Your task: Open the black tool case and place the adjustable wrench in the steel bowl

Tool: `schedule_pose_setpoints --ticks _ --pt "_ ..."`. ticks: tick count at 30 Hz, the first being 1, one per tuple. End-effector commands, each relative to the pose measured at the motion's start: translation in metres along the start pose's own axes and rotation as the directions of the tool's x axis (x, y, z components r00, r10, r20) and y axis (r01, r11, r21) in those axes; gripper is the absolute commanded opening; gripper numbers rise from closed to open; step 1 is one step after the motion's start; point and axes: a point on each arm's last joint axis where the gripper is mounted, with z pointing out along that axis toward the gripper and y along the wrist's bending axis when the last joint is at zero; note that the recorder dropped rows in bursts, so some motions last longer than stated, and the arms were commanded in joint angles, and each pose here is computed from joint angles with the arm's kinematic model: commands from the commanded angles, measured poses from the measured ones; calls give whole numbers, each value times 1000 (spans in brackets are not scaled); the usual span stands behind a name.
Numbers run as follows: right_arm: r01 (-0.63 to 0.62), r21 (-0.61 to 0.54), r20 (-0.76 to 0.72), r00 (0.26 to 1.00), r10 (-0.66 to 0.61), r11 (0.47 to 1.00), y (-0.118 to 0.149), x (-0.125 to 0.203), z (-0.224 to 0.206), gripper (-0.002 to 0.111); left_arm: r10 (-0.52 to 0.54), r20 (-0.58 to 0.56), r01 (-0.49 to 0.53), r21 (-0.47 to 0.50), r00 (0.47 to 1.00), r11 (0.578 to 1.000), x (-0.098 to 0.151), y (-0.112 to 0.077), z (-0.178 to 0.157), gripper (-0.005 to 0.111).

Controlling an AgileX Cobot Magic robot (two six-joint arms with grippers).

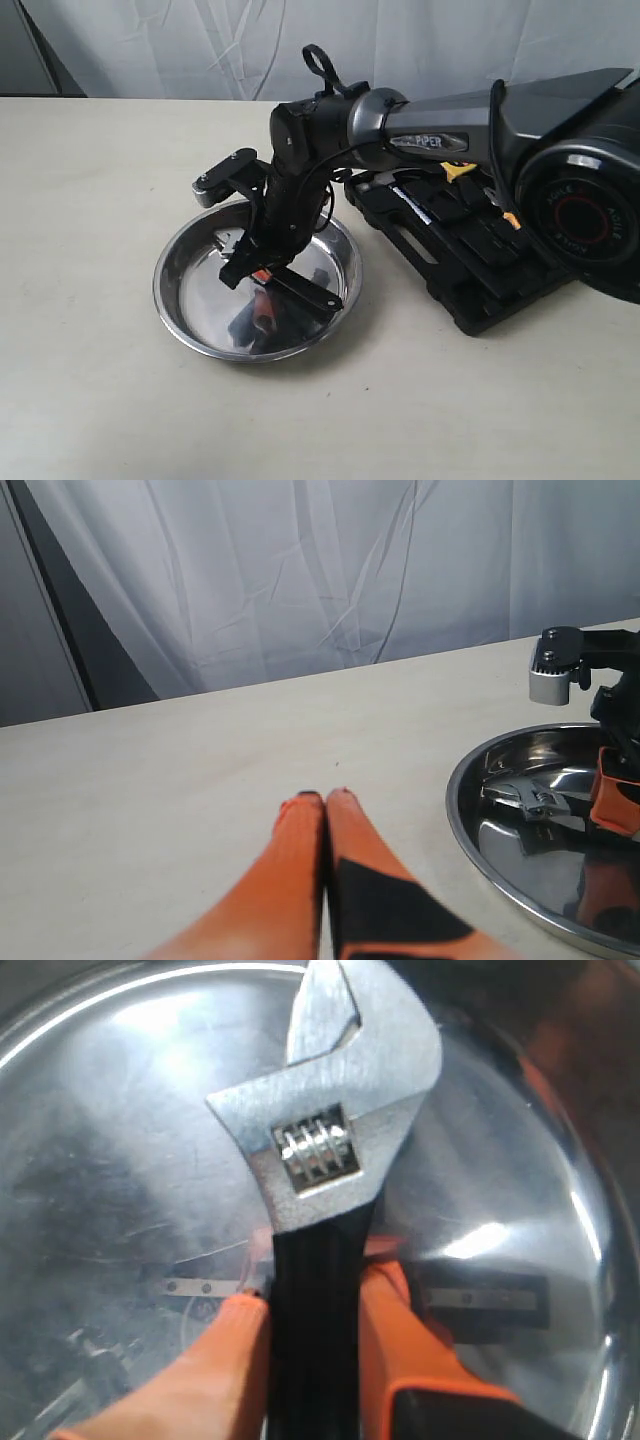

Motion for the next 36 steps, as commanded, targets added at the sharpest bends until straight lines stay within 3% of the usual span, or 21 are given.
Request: schedule_pose_setpoints --ticks 1,3,4,6,10,17,25,31,36 --pt "1 10 13 1000 -1 1000 -2 -2 -2 19 -4 5 4 4 1000 1000 -1 0 0 0" --pt "-10 6 15 1000 10 1000 -1 -2 -3 35 -4 5 4 4 1000 1000 -1 0 0 0" --pt "-20 3 13 1000 20 1000 -1 -3 -5 37 -4 5 4 4 1000 1000 -1 0 0 0" --pt "-22 8 29 999 21 1000 0 -5 -14 30 -4 5 4 4 1000 1000 -1 0 0 0" --pt "-13 14 75 997 12 1000 6 -11 -62 0 -4 5 4 4 1000 1000 -1 0 0 0" --pt "-38 31 175 984 32 999 20 -2 -135 -1 -4 5 4 4 1000 1000 -1 0 0 0" --pt "-93 48 238 968 79 994 45 60 -208 -1 -4 5 4 4 1000 1000 -1 0 0 0" --pt "-107 97 462 885 51 989 60 101 -250 -1 -4 5 4 4 1000 1000 -1 0 0 0" --pt "-89 96 399 916 43 991 67 123 -258 -1 -4 5 4 4 1000 1000 -1 0 0 0"
